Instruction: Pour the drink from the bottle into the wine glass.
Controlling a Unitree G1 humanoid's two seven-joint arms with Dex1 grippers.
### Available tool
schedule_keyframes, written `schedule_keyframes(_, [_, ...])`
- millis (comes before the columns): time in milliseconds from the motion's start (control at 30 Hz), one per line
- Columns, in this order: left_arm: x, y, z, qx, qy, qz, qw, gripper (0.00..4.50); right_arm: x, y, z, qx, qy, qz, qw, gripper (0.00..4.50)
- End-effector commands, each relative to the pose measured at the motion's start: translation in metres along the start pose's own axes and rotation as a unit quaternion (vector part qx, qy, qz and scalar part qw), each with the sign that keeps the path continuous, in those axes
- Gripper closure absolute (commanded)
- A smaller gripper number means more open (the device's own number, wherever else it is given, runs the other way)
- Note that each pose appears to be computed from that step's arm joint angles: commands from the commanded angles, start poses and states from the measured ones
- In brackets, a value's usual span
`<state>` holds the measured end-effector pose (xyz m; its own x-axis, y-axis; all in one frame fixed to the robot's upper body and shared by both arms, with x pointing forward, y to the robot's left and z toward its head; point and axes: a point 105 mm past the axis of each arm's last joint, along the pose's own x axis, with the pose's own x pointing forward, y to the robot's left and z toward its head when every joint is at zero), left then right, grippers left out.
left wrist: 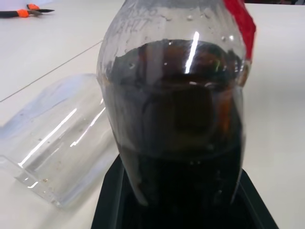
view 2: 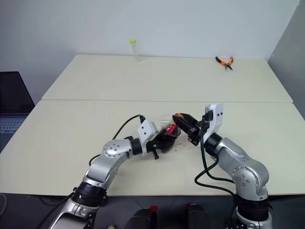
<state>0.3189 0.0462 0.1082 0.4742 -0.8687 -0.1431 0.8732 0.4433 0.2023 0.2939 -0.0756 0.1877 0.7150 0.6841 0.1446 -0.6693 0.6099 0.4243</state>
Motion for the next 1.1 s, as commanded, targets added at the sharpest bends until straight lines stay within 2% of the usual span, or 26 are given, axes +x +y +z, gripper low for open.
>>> schedule_keyframes(33, [0.001, -0.005, 0.011, 0.018, -0.022, -0.007, 1.000, 3.65, -0.001, 0.024, 0.022, 0.039, -0.052, 0.057, 0.996, 3.27])
schedule_keyframes(167, [0.002, -0.005, 0.011, 0.018, -0.023, -0.007, 1.000, 3.66, -0.004, 0.020, 0.025, 0.036, -0.051, 0.047, 0.997, 3.27])
schedule_keyframes(433, [0.001, -0.005, 0.011, 0.017, -0.023, -0.007, 1.000, 3.69, -0.010, 0.021, 0.023, -0.096, -0.006, 0.045, 0.994, 3.27])
schedule_keyframes(500, [0.001, -0.006, 0.011, 0.017, -0.023, -0.007, 1.000, 3.69, -0.011, 0.023, 0.023, -0.110, -0.002, 0.049, 0.993, 2.50])
schedule_keyframes(633, [0.002, -0.006, 0.011, 0.016, -0.023, -0.008, 1.000, 3.70, -0.011, 0.030, 0.020, -0.120, 0.005, 0.063, 0.991, 1.25])
schedule_keyframes(767, [0.002, -0.006, 0.010, 0.016, -0.024, -0.008, 1.000, 3.71, -0.012, 0.031, 0.023, -0.137, 0.002, 0.060, 0.989, 1.24])
schedule_keyframes(933, [0.003, -0.007, 0.011, 0.015, -0.024, -0.009, 1.000, 3.71, -0.006, 0.014, 0.026, -0.200, 0.008, 0.008, 0.980, 1.24])
schedule_keyframes(1100, [0.003, -0.006, 0.011, 0.016, -0.024, -0.009, 1.000, 3.71, -0.007, 0.000, 0.022, -0.219, 0.020, -0.019, 0.975, 1.24])
